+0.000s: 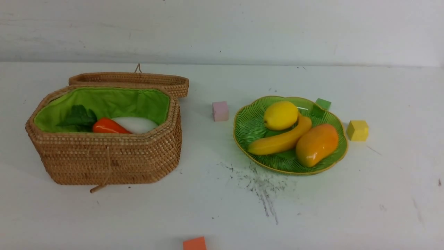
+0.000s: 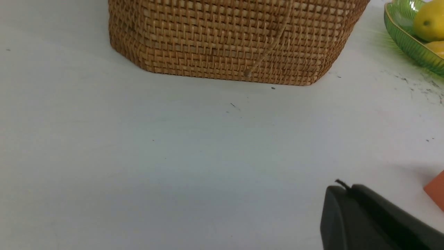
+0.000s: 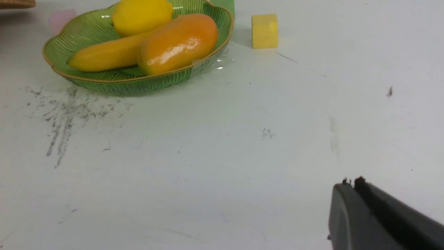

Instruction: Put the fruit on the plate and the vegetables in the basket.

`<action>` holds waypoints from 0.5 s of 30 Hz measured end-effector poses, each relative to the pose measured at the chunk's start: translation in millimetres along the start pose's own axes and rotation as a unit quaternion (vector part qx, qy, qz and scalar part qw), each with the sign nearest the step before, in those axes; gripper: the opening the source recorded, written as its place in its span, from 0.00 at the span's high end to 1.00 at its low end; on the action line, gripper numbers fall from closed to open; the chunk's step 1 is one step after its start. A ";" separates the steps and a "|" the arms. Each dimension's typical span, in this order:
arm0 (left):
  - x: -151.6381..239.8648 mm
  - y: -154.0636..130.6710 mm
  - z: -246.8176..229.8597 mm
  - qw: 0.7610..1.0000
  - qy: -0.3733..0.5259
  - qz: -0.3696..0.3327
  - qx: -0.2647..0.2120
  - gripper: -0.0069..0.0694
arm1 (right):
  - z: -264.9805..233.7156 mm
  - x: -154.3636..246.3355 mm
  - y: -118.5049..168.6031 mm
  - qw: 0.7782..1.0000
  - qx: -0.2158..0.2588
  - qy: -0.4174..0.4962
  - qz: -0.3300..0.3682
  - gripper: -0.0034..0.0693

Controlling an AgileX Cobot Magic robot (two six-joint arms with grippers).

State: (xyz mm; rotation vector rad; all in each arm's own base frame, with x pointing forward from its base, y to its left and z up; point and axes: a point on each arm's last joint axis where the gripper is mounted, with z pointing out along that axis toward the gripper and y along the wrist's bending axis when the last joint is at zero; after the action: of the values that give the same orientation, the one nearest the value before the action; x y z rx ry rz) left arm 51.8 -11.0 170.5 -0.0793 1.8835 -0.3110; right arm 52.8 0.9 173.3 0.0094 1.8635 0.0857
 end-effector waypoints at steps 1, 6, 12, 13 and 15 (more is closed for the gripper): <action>0.0 0.0 0.0 1.000 0.000 0.000 0.000 0.93 | 0.0 0.0 0.0 1.000 0.000 0.000 0.000 0.93; 0.0 0.0 0.0 1.000 0.000 0.000 0.000 0.93 | 0.0 0.0 0.0 1.000 0.000 0.000 0.000 0.92; 0.0 0.0 0.0 1.000 0.000 0.000 0.000 0.93 | 0.0 0.0 0.0 1.000 0.000 0.000 0.000 0.91; 0.0 0.0 0.0 1.000 0.000 0.000 0.000 0.93 | 0.0 0.0 0.0 1.000 0.000 0.000 0.000 0.91; 0.0 0.0 0.0 1.000 0.000 0.001 0.000 0.93 | 0.0 0.0 0.0 1.000 0.000 0.000 0.000 0.90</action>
State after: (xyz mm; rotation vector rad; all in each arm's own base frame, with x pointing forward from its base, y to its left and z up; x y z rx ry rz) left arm 51.8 -11.0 170.5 -0.0773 1.8834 -0.3095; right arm 52.8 0.9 173.3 0.0094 1.8635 0.0857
